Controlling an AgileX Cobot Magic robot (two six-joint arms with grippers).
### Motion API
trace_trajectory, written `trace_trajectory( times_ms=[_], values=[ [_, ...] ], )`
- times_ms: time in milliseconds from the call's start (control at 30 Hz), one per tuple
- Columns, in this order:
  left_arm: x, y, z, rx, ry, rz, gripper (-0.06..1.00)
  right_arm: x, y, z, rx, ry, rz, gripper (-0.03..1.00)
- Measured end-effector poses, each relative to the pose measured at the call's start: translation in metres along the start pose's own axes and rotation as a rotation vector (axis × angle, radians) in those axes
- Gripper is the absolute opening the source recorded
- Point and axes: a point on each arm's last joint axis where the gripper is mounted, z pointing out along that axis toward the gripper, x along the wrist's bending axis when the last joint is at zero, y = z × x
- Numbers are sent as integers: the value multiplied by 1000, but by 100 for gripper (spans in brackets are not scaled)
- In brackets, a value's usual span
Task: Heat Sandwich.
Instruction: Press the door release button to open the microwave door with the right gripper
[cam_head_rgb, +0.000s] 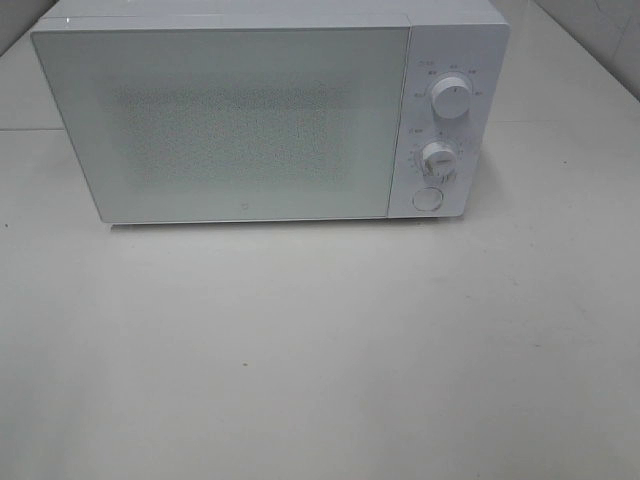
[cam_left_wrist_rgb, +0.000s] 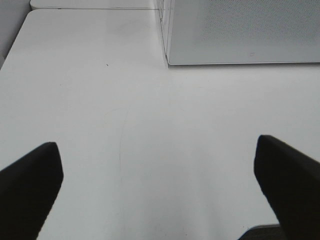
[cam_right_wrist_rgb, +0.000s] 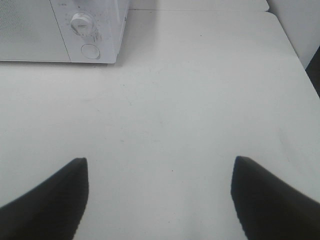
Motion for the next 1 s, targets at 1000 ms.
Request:
trace_trajectory(
  times_ms=[1000],
  values=[
    [0,0,0,0,0,0,99,5,60,42,-164,22,-3,76]
  ],
)
